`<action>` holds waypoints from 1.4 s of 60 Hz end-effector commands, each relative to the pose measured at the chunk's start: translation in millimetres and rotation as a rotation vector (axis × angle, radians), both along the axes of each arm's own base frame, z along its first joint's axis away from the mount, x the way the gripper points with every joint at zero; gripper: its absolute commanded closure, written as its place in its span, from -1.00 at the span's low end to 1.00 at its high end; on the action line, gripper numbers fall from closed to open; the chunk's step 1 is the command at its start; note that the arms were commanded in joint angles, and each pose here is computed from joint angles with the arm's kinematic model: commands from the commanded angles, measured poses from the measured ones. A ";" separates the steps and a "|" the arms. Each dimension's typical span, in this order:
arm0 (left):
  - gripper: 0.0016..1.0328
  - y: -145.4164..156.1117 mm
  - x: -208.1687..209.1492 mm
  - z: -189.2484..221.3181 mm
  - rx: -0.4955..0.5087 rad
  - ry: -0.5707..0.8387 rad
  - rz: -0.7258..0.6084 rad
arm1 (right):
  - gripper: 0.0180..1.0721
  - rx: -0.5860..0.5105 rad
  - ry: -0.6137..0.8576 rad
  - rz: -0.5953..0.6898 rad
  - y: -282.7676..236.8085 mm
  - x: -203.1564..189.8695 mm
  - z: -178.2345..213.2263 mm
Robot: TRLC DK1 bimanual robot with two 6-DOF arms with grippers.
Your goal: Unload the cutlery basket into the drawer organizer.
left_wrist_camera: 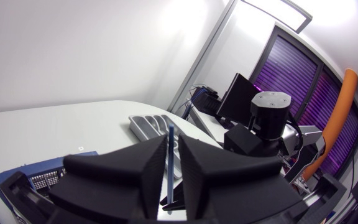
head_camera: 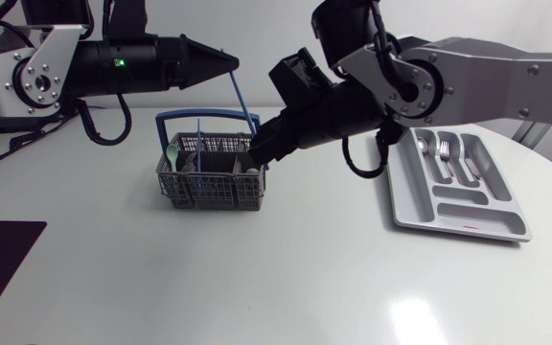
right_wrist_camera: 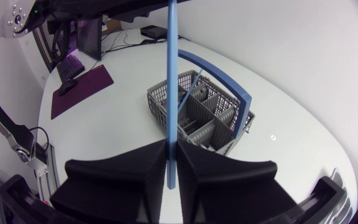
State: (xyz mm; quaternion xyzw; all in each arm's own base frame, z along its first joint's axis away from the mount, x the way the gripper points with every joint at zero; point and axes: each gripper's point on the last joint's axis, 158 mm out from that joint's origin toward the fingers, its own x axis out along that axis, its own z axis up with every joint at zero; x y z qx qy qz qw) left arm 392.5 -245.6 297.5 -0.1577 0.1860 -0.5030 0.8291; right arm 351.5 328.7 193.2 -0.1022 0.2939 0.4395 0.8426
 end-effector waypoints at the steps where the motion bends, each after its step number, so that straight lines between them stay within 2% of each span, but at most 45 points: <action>1: -0.14 -4.3 -8.7 12.8 -0.026 -0.014 -0.023 | 0.78 -0.009 0.043 0.006 0.3 -7.0 -13.4; 5: -0.36 -2.4 -7.4 26.4 -0.033 -0.047 -0.017 | 0.79 -0.013 0.049 0.008 -2.0 -10.7 -16.5; 8: -0.45 -0.7 -5.9 35.6 -0.038 -0.068 -0.013 | 0.79 -0.019 0.051 0.009 -4.7 -12.9 -18.3; 16: -0.58 8.1 0.5 56.3 -0.052 -0.104 0.011 | 0.80 -0.017 0.053 0.011 -13.4 -19.0 -18.2; 23: -0.59 22.2 7.9 72.5 -0.062 -0.133 0.047 | 0.80 -0.023 0.062 0.005 -24.5 -25.7 -20.4; 29: -0.62 46.8 17.5 97.2 -0.071 -0.179 0.104 | 0.80 -0.031 0.067 -0.014 -42.0 -30.3 -26.2; 38: -0.61 77.2 26.9 119.7 -0.042 -0.272 0.173 | 0.80 -0.028 0.078 -0.105 -85.7 -22.2 -31.0; 50: -0.60 71.0 20.6 76.0 0.222 -0.369 0.104 | 0.80 -0.016 0.091 -0.370 -181.9 17.4 -32.3; 65: -0.60 45.0 9.3 -24.0 0.606 -0.437 -0.037 | 0.80 -0.023 0.180 -0.662 -283.2 57.9 -63.0; 75: -0.60 31.5 -6.9 -65.8 0.722 -0.452 -0.152 | 0.79 -0.034 0.271 -0.782 -321.2 73.8 -93.3; 84: -0.60 25.1 -16.2 -97.2 0.800 -0.450 -0.256 | 0.77 -0.100 0.353 -0.861 -341.4 82.6 -126.7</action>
